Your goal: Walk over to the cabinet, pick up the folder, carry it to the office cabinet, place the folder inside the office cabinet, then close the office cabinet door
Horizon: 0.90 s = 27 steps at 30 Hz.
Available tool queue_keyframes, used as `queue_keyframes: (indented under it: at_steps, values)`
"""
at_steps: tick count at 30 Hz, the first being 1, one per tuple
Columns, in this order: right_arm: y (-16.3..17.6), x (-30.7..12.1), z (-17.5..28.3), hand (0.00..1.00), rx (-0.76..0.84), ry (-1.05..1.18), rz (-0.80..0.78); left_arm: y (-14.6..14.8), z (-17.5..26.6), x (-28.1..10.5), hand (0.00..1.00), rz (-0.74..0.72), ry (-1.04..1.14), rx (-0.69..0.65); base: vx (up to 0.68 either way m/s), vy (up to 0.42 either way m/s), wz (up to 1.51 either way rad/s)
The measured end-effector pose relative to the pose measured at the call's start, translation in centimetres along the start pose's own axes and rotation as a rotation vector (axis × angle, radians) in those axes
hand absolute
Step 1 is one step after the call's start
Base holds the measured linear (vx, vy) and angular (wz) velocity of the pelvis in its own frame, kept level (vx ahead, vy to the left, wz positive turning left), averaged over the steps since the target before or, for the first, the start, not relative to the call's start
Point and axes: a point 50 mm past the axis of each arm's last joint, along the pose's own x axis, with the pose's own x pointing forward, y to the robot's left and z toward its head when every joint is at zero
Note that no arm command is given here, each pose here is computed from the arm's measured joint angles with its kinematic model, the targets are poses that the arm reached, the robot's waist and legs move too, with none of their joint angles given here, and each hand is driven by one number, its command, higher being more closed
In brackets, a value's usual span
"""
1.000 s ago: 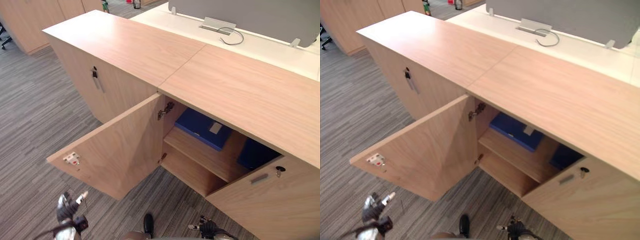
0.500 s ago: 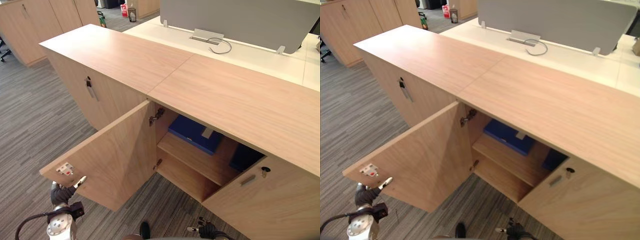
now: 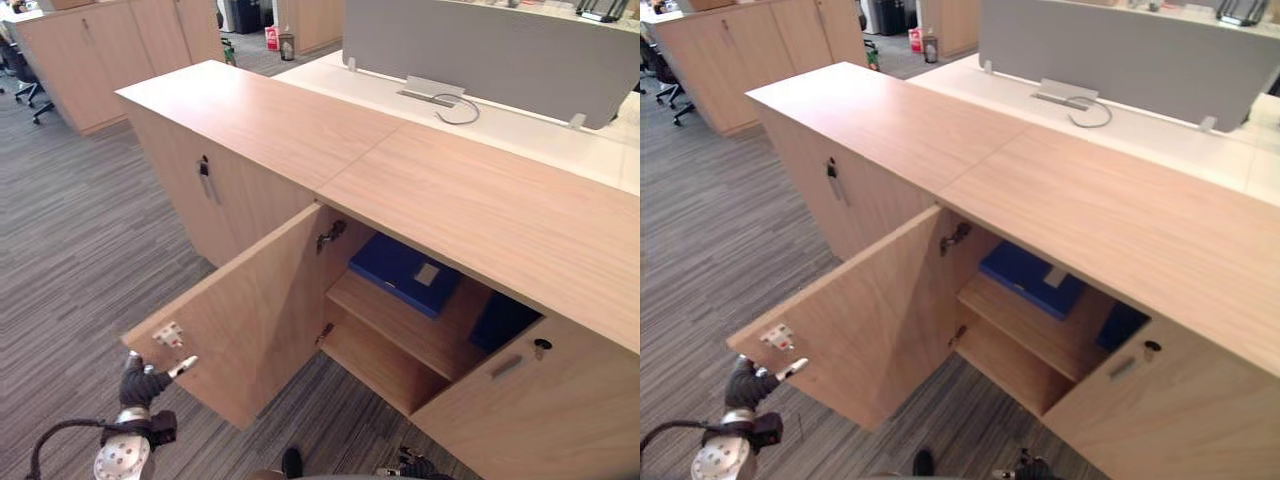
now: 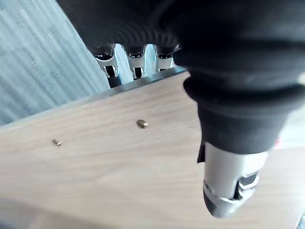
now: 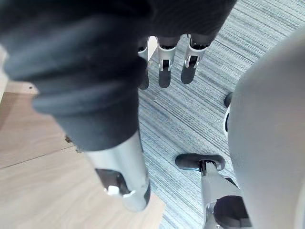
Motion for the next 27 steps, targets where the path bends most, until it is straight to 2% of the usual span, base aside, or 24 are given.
queue_keyframes:
  at_steps: [3,7,10,14,21,27]
  values:
    - [-0.2,0.0,-0.2,0.0,-0.001,0.007,-0.003,-1.6,-1.2,-1.0,0.0,-0.113,0.049,-0.04,-0.05,0.037,0.03]
    - [-0.2,0.0,0.0,0.0,-0.041,-0.002,0.005,-4.9,-2.5,-2.5,0.0,-0.392,0.123,-0.016,-0.1,0.058,-0.09]
    - [-0.4,0.0,0.1,0.0,-0.044,-0.004,-0.001,-7.2,-3.1,-3.5,0.0,-0.532,0.152,-0.029,-0.1,0.045,-0.16]
    - [-0.4,0.0,0.3,0.0,-0.044,-0.011,-0.001,-12.0,-2.7,-4.3,0.0,-0.769,0.127,-0.046,-0.08,0.024,-0.28]
    - [0.0,0.2,1.2,0.0,-0.049,-0.037,0.008,-17.4,0.6,-3.7,0.0,-1.043,-0.041,-0.054,0.0,0.005,-0.4]
    - [0.4,0.3,1.7,0.0,-0.074,-0.045,0.02,-19.4,-0.7,-4.6,0.0,-1.179,0.025,-0.058,0.05,-0.024,-0.56]
